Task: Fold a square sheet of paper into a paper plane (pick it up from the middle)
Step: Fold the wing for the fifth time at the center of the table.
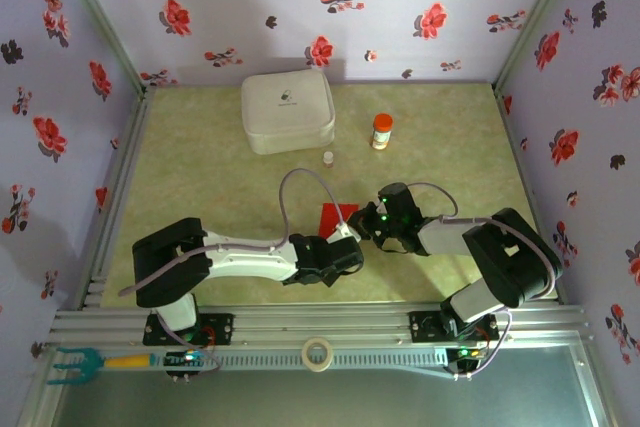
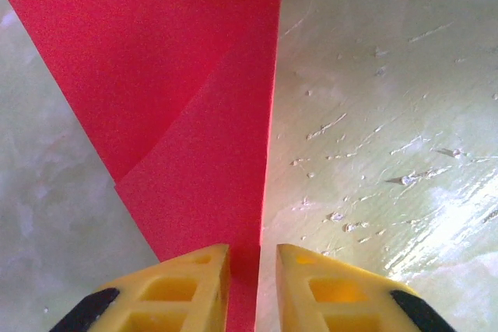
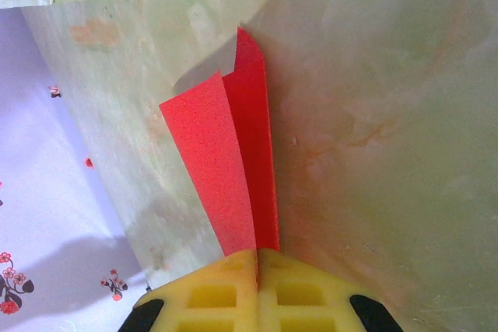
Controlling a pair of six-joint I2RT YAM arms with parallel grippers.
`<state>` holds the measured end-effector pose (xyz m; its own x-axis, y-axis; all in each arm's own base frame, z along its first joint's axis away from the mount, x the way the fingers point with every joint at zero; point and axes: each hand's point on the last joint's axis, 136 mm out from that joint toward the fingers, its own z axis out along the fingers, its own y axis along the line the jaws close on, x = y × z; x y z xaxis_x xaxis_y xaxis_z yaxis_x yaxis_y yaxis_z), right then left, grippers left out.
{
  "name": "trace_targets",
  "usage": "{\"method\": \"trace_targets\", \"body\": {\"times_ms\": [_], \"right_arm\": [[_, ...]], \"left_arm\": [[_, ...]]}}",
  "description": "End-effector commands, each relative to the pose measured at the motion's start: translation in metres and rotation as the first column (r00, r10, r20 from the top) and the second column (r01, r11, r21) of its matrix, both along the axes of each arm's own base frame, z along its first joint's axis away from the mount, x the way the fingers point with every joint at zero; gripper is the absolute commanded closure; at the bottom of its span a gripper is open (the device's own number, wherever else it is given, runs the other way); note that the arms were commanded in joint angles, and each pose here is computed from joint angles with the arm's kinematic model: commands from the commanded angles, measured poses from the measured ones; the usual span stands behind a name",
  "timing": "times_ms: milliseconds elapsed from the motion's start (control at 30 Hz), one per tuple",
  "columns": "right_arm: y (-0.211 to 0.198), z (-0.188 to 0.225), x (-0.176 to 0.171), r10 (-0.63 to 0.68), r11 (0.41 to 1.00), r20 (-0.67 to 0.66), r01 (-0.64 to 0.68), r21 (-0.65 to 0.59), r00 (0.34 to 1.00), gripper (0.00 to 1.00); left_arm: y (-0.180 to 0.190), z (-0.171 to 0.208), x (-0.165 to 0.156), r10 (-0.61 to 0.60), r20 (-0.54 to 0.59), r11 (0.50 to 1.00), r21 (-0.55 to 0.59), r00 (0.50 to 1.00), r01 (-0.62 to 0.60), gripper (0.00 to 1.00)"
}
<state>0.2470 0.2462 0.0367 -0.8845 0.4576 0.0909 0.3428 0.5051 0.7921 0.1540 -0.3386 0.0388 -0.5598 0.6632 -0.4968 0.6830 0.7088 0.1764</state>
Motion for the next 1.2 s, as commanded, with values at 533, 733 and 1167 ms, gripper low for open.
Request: {"method": "trace_targets", "body": {"times_ms": [533, 733, 1167], "right_arm": [[0.0018, 0.0092, 0.0043, -0.004, 1.0, 0.018, 0.004, -0.007, 1.0, 0.96], [0.002, 0.0091, 0.0041, -0.003, 1.0, 0.018, 0.003, -0.008, 1.0, 0.96], [0.0017, 0.01, 0.0043, -0.005, 1.0, 0.019, 0.005, -0.007, 1.0, 0.96]], "left_arm": [[0.0016, 0.0023, 0.0035, 0.016, 0.028, 0.999, 0.028, 0.999, -0.017, 0.73], [0.0024, 0.0034, 0.0043, 0.021, 0.032, 0.999, 0.026, 0.999, -0.022, 0.73], [0.0022, 0.0028, 0.0042, 0.021, 0.03, 0.999, 0.025, 0.999, -0.022, 0.84]]}}
